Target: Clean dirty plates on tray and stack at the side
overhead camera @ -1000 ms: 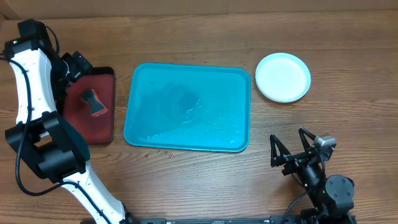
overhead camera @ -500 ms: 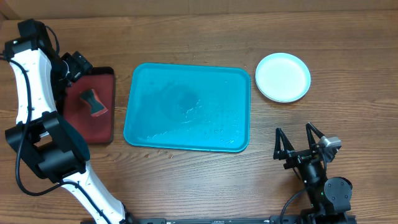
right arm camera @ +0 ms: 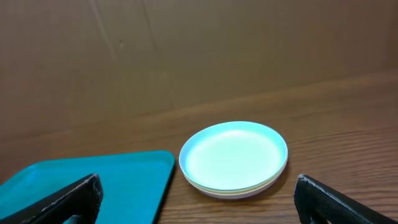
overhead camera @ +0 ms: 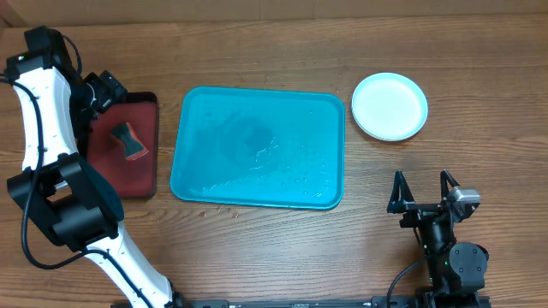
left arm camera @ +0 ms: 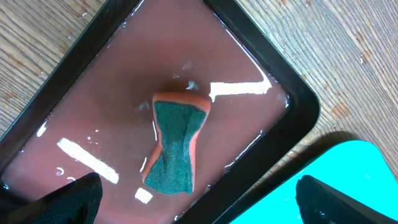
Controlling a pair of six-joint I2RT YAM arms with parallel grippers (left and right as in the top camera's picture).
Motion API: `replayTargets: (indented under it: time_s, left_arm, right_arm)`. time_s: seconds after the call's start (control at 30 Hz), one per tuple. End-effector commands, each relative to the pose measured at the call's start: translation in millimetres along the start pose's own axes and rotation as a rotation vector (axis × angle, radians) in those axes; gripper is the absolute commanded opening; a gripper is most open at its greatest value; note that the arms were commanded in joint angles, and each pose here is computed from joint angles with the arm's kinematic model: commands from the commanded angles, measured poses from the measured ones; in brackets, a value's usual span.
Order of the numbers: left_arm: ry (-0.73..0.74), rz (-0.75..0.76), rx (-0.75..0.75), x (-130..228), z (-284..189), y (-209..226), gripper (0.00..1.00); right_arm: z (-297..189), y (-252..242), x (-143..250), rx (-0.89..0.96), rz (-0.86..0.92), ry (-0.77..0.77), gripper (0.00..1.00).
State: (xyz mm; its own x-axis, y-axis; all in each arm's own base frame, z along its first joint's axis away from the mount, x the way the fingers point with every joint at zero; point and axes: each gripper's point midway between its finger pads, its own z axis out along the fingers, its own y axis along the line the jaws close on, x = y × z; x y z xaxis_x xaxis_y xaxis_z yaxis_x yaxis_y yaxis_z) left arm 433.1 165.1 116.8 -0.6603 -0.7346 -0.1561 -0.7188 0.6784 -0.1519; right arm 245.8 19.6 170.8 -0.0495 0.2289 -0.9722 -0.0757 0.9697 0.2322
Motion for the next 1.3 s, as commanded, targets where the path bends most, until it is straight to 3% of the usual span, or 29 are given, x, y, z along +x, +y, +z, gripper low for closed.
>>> replayTargets:
  time_s: [0.0, 0.93, 1.13, 1.27]
  left_arm:
    - [-0.014, 0.001, 0.01, -2, -6, -1, 1.0]
    - [-0.01, 0.002, 0.0, -2, -5, 0, 1.0]
    - [0.11, -0.009, -0.025, 28, -10, 9, 1.0]
    - [0.061, 0.004, -0.014, 31, -38, 6, 1.0]
  right_arm:
    - [0, -2, 0, 0.006, -0.015, -0.009, 1.0]
    - [0, -2, 0, 0.006, -0.015, -0.009, 1.0]
    - [0, -2, 0, 0.006, -0.015, -0.009, 1.0]
    - [0, -2, 0, 0.006, -0.015, -0.009, 1.0]
